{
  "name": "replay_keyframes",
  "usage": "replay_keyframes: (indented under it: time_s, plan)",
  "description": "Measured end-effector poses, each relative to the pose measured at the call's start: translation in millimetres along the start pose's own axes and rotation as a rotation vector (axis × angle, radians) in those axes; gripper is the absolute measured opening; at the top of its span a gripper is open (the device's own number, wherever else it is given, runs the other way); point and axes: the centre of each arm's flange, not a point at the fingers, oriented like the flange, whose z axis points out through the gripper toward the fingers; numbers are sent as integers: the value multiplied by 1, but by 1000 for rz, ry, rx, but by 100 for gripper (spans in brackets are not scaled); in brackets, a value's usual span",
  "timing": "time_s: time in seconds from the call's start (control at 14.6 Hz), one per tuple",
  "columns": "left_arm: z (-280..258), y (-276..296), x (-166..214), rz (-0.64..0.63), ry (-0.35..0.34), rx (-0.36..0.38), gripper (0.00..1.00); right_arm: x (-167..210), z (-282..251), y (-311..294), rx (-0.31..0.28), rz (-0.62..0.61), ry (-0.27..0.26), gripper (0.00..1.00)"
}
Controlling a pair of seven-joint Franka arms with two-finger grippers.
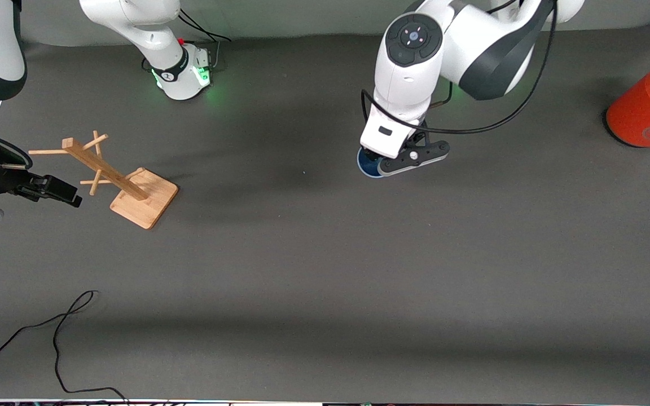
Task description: Rotate and upright cup with both arms
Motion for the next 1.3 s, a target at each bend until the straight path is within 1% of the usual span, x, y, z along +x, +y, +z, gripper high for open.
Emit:
replay_keyframes:
  time_s: [0.21, 0.34, 0.48, 0.69, 0.75, 0.82, 1.17, 1.23, 1.3]
  plan:
    - [75, 10, -32, 65, 46, -44, 9, 1, 5, 0, 1, 0, 4, 100]
    - [124, 13, -56, 107, 64, -57, 9, 0, 6, 0, 0, 0, 4, 100]
    - [168, 19, -72, 128, 95, -36, 9, 1, 6, 0, -2, -1, 11, 100]
    - [220, 29, -81, 112, 170, -4, 9, 1, 6, -1, -4, -3, 14, 100]
    - [230, 30, -82, 105, 179, -2, 9, 1, 6, -1, -4, -4, 15, 100]
    - [228, 32, -81, 100, 189, -11, 9, 1, 6, -1, -4, -4, 15, 100]
    - [229, 32, -79, 97, 193, -9, 9, 0, 8, -2, -4, -5, 11, 100]
    - [229, 32, -79, 96, 193, -8, 15, 0, 8, -2, -5, -5, 10, 100]
    - [229, 32, -78, 95, 194, -8, 23, 0, 8, -2, -5, -5, 10, 100]
